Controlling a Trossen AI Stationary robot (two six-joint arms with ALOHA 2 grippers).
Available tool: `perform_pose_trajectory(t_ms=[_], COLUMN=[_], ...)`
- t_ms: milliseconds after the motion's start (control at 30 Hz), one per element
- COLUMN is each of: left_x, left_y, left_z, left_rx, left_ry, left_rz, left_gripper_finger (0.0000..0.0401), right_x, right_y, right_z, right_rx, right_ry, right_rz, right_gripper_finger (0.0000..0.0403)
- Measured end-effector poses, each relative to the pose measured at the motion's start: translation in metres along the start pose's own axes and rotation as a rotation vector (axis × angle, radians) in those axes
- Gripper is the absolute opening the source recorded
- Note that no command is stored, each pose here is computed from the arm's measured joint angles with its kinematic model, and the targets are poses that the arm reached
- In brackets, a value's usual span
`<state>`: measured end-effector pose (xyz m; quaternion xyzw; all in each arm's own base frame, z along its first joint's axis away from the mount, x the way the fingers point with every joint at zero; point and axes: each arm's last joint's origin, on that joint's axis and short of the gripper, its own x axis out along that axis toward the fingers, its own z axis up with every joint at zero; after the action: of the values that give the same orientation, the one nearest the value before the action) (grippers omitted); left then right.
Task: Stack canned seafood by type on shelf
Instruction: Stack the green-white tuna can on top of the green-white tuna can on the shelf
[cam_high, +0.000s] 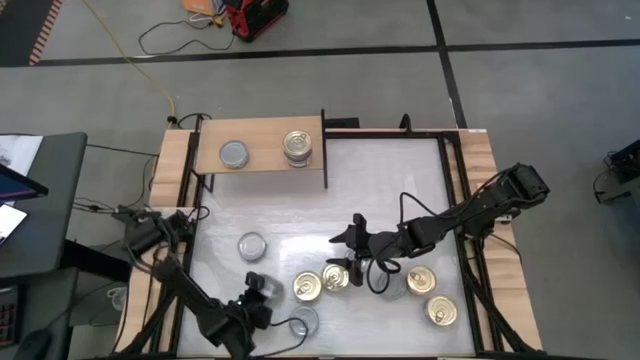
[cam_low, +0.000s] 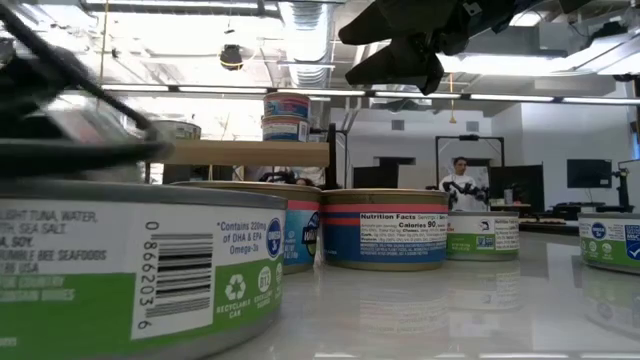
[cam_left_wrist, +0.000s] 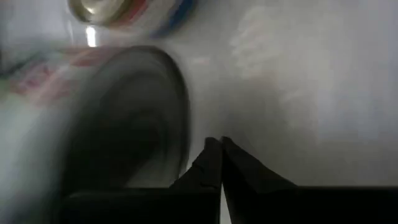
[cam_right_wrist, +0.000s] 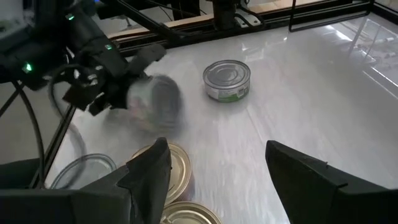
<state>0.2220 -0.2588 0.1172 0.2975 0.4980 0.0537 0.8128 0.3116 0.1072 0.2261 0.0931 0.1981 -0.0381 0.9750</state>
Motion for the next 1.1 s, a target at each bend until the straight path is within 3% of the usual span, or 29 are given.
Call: perform_pose_trajectory(t_ms=[100,433,600,967,1100], left_x=[-0.002,0.0,-0.006,-0.041,-0.035], left_y=[-0.001,0.006,0.009,0.038,0.049], left_z=[0.001,0.006,0.008,0.013,0.018], left_rx=[0.001,-0.157,-0.161,-0.161,-0.119], left_ry=[0.001,-0.009,-0.013,-0.057,-0.052], left_rz=[-0.017,-0.01,-0.007,-0.089,-0.064], left_gripper_finger=[0.0001,0.0001,0.0001,0.0002,0.0026], right_x=[0.0,0.0,-0.002,-0.002,-0.002], right_y=[0.0,0.0,0.005,0.006,0.004], right_z=[0.0,0.001,-0.003,-0.002,-0.001], right_rx=[0.002,0.021,-0.071,-0.049,-0.038], right_ry=[-0.004,-0.009,0.009,-0.002,-0.005], right_rz=[0.0,-0.001,0.013,0.021,0.016], right_gripper_finger=[0.0286,0.0286,0.0286,0.0286,0.0286])
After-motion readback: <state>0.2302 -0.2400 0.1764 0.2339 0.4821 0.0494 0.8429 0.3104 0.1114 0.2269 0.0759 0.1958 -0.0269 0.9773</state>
